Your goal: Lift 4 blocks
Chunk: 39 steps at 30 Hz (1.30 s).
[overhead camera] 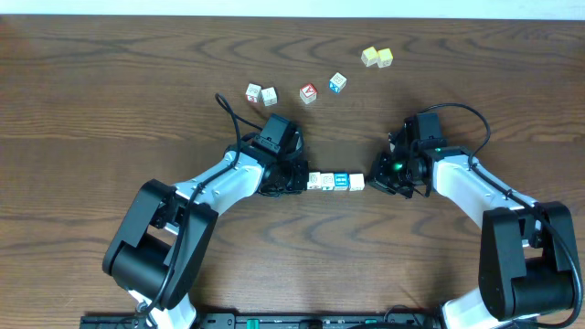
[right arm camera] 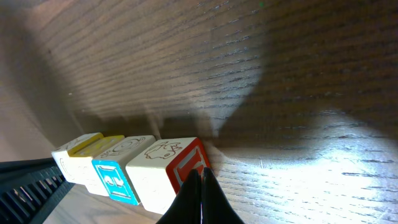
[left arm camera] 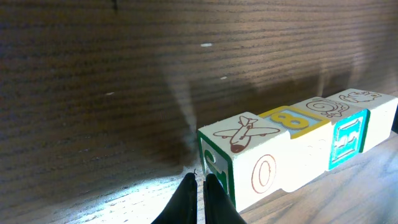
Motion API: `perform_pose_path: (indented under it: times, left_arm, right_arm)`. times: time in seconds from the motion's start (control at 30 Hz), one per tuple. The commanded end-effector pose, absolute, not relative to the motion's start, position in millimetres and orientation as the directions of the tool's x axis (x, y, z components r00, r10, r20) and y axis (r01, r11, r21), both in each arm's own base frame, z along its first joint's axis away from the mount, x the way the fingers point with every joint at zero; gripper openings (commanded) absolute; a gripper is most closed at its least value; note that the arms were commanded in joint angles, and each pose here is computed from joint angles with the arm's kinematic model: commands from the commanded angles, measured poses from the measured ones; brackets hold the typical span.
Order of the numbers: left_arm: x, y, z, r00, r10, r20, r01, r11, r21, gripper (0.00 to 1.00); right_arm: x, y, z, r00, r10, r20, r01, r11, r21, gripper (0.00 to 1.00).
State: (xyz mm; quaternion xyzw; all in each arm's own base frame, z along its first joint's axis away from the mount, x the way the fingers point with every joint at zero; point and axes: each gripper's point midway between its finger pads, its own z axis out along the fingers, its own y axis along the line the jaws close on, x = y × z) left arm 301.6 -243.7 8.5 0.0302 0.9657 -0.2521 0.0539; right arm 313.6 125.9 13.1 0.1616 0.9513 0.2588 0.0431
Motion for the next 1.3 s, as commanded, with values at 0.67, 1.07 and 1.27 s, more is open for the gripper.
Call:
perform_pose_path:
  times: [0.67, 1.07, 1.27]
  left_arm:
    - [295, -243, 1, -0.996, 0.03, -0.089, 0.07, 0.873, -0.482, 0.07]
    - [286, -235, -9, -0.996, 0.045, -0.072, 0.073, 0.886, -0.458, 0.07]
    - [291, -215, -4, -0.995, 0.037, -0.092, 0.071, 0.912, -0.404, 0.07]
  right_arm:
    - [315, 134, 10, -0.946, 0.324, -0.021, 0.272, 0.825, 0.495, 0.01]
    - [318, 128, 8, -0.944, 0.325, -0.053, 0.266, 0.846, 0.463, 0.02]
    - [321, 113, 13, -0.951, 0.301, -0.068, 0.245, 0.871, 0.426, 0.01]
